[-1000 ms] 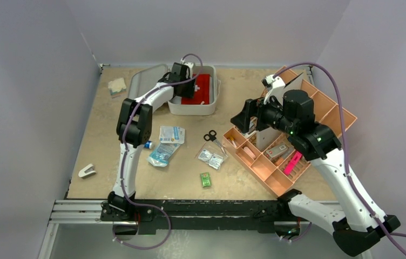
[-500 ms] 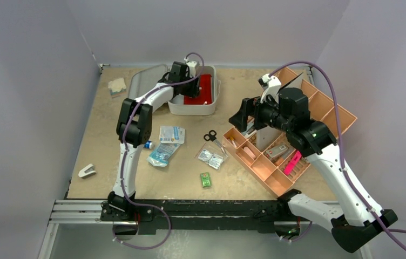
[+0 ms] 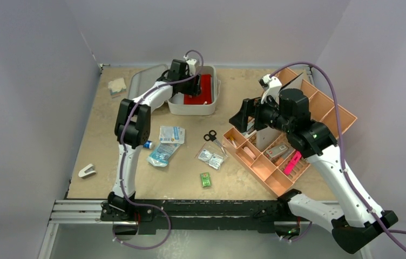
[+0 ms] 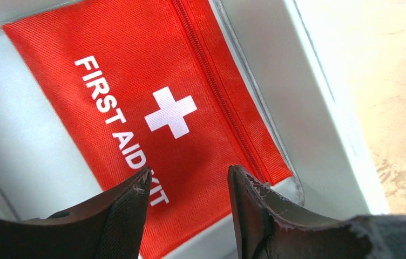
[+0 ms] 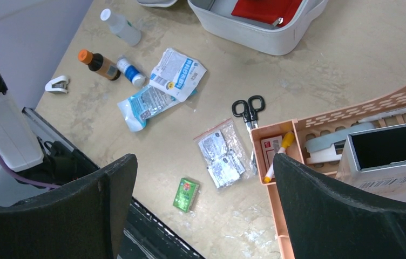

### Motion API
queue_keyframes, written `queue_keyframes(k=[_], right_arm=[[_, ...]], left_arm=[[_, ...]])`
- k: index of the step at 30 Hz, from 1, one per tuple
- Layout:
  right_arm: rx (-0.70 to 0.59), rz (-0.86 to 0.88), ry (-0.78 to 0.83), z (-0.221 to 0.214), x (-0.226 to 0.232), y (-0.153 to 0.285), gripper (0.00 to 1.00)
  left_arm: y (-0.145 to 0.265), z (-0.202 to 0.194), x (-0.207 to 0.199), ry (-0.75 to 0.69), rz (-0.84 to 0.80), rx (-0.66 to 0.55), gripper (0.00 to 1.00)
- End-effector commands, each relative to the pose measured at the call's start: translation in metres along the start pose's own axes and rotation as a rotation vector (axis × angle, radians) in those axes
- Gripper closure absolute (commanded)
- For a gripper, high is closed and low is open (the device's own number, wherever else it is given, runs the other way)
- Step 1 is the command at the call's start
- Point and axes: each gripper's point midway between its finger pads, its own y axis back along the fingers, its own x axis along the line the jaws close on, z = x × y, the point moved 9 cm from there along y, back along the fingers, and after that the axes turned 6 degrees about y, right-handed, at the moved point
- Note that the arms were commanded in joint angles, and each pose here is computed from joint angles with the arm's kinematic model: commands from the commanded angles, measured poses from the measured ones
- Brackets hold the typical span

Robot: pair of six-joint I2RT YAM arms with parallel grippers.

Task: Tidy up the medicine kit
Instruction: Adjust the medicine pouch in the medicine box, then pick up the pill bottle at the center of the board.

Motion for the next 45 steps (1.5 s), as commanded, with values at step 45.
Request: queue_keyframes(k=[45], right_arm=[[-0.077, 0.060, -0.037, -0.022, 0.003, 0.008, 0.02]], left_arm=[[0.318, -0.116, 0.049, 0.485, 0.977, -0.038, 0.35]])
